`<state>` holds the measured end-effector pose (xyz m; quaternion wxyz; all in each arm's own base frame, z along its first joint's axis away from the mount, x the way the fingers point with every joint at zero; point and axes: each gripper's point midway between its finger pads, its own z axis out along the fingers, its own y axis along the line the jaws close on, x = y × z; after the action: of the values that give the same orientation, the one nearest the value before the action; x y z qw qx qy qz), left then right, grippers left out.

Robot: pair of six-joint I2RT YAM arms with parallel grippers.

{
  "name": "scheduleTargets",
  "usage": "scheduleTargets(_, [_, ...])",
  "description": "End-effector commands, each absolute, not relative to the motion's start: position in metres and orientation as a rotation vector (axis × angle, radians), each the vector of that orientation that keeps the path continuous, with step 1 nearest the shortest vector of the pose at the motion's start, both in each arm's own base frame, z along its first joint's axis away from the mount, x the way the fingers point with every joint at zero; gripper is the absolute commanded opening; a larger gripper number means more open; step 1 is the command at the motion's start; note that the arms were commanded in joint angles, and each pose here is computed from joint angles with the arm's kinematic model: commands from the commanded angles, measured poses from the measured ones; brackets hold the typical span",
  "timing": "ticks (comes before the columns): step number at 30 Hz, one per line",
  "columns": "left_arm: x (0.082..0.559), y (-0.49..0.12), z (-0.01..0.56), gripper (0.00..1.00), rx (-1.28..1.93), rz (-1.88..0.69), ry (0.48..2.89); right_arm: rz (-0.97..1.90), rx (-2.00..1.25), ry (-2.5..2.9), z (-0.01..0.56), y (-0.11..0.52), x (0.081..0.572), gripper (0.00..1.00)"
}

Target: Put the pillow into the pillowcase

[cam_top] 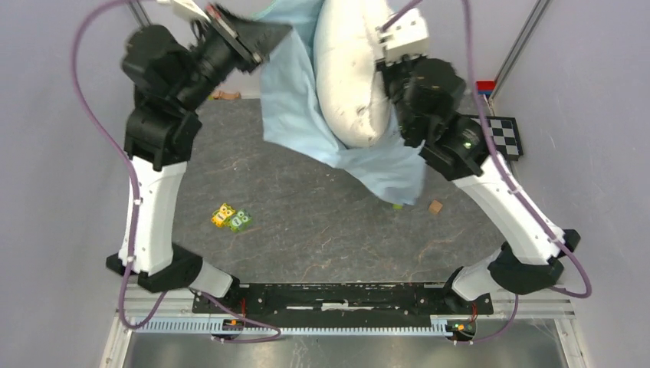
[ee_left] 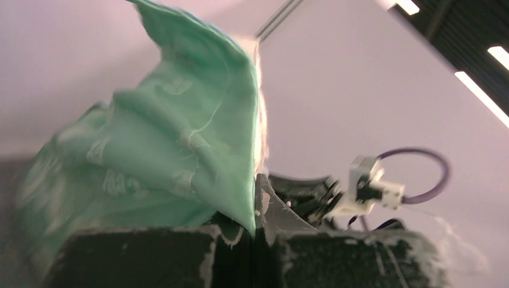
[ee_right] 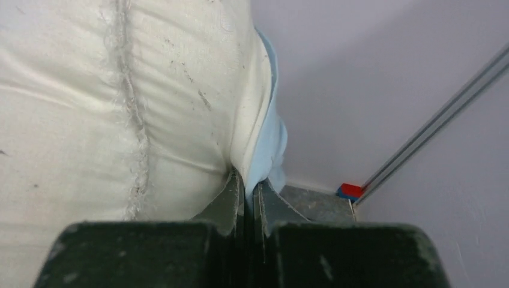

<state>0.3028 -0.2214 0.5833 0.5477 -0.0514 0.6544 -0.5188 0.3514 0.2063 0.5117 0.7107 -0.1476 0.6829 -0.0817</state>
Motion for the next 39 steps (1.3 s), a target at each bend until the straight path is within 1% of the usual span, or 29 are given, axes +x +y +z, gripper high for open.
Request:
scheduleTargets(1, [0.296, -0.229, 0.67, 0.03, -0.032, -1.338, 1.329, -0.045, -0.11, 1.278, 0.601, 0.165, 0.322, 0.0])
scheduleTargets(4, [0.307, -0.241, 0.692, 0.03, -0.035, -1.453, 1.235, 0.003, -0.081, 1.189, 0.633, 0.161, 0.313, 0.0])
scheduleTargets(7, [0.316, -0.243, 0.693, 0.03, -0.048, -1.465, 1.211, 0.054, -0.099, 1.156, 0.649, 0.17, 0.311, 0.0])
scheduleTargets(14, [0.333, -0.249, 0.669, 0.03, -0.056, -1.406, 1.294, 0.086, -0.12, 1.19, 0.63, 0.183, 0.318, 0.0])
scheduleTargets(18, [0.353, -0.235, 0.636, 0.03, -0.146, -1.272, 1.416, 0.153, -0.174, 1.247, 0.608, 0.202, 0.321, 0.0])
scheduleTargets(19, [0.359, -0.228, 0.628, 0.03, -0.182, -1.245, 1.438, 0.157, -0.193, 1.275, 0.597, 0.207, 0.324, 0.02])
scheduleTargets(20, [0.365, -0.221, 0.62, 0.03, -0.218, -1.224, 1.459, 0.162, -0.212, 1.306, 0.586, 0.213, 0.326, 0.08])
scheduleTargets(22, [0.375, -0.21, 0.608, 0.03, -0.27, -1.19, 1.489, 0.191, -0.246, 1.359, 0.571, 0.223, 0.329, 0.27])
scheduleTargets(23, [0.379, -0.206, 0.602, 0.03, -0.291, -1.166, 1.507, 0.23, -0.263, 1.379, 0.567, 0.229, 0.326, 0.4])
scheduleTargets(25, [0.387, -0.198, 0.59, 0.03, -0.328, -1.119, 1.538, 0.316, -0.286, 1.395, 0.563, 0.238, 0.318, 0.62])
scheduleTargets(27, [0.395, -0.192, 0.579, 0.03, -0.352, -1.093, 1.565, 0.4, -0.296, 1.398, 0.56, 0.243, 0.308, 0.77])
scheduleTargets(28, [0.398, -0.191, 0.575, 0.03, -0.36, -1.088, 1.573, 0.444, -0.296, 1.399, 0.559, 0.246, 0.303, 0.8])
scheduleTargets(29, [0.399, -0.191, 0.573, 0.03, -0.359, -1.09, 1.576, 0.479, -0.297, 1.394, 0.56, 0.248, 0.299, 0.81])
scheduleTargets(32, [0.402, -0.192, 0.573, 0.03, -0.357, -1.098, 1.575, 0.533, -0.32, 1.406, 0.56, 0.256, 0.294, 0.8])
scheduleTargets(35, [0.402, -0.195, 0.574, 0.03, -0.344, -1.11, 1.572, 0.471, -0.281, 1.455, 0.555, 0.253, 0.306, 0.81])
scheduleTargets(39, [0.403, -0.195, 0.572, 0.03, -0.341, -1.105, 1.576, 0.447, -0.253, 1.448, 0.558, 0.263, 0.323, 0.87])
